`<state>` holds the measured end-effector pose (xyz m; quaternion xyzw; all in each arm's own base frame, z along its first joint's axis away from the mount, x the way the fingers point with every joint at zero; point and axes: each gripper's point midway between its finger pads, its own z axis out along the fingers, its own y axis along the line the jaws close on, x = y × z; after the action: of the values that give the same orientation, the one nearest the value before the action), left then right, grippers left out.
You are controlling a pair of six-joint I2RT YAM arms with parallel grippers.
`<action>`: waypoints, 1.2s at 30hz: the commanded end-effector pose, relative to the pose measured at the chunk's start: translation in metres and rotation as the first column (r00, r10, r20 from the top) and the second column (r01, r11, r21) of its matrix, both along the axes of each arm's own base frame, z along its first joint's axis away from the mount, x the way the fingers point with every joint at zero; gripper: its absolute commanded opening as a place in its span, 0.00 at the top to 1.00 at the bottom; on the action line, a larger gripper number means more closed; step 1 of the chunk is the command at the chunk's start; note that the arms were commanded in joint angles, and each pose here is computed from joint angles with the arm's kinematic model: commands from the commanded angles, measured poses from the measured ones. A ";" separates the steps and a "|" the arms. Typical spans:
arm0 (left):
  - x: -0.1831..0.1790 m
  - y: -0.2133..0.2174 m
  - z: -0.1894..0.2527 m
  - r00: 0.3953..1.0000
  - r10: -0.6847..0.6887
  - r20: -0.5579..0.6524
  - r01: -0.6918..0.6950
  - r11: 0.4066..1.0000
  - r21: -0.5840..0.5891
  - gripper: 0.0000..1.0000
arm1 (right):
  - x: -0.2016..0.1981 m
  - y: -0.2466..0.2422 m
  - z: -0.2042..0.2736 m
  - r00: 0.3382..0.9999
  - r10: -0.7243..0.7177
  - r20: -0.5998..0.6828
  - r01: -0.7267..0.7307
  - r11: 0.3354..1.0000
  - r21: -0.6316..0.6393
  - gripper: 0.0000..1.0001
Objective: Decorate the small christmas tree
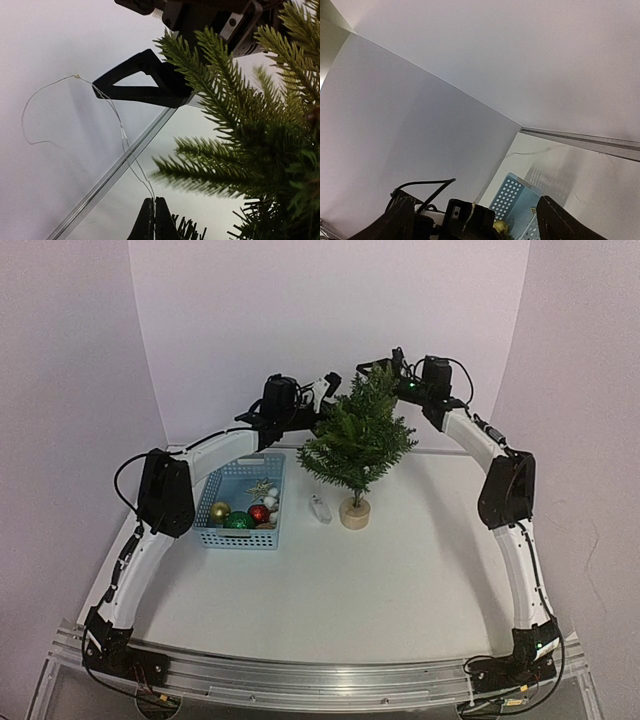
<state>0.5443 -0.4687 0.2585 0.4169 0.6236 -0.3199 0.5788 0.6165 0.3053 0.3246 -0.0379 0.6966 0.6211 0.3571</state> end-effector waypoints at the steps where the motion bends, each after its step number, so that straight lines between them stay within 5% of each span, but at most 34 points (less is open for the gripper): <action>1: 0.001 0.000 0.033 0.995 0.021 0.098 -0.019 1.000 -0.021 1.00 | -0.012 0.011 0.008 0.999 -0.017 0.048 0.020 0.998 -0.059 0.18; 8: -0.004 -0.002 0.040 0.992 0.010 0.127 -0.008 1.000 -0.020 1.00 | -0.007 0.013 0.007 0.999 -0.033 0.031 0.034 0.998 -0.047 0.30; 19: -0.006 -0.004 0.040 0.991 0.010 0.136 -0.009 1.000 -0.009 1.00 | -0.010 0.017 0.019 0.998 -0.035 0.052 0.037 0.999 -0.031 0.99; 36: -0.018 0.001 0.085 0.984 0.019 0.176 -0.008 0.998 -0.059 1.00 | 0.014 -0.023 0.008 0.982 -0.188 -0.027 0.187 0.982 -0.027 1.00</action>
<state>0.5423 -0.4733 0.2640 0.4308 0.6100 -0.2987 0.5942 0.6266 0.3138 0.2982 0.0060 0.7221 0.5870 0.3660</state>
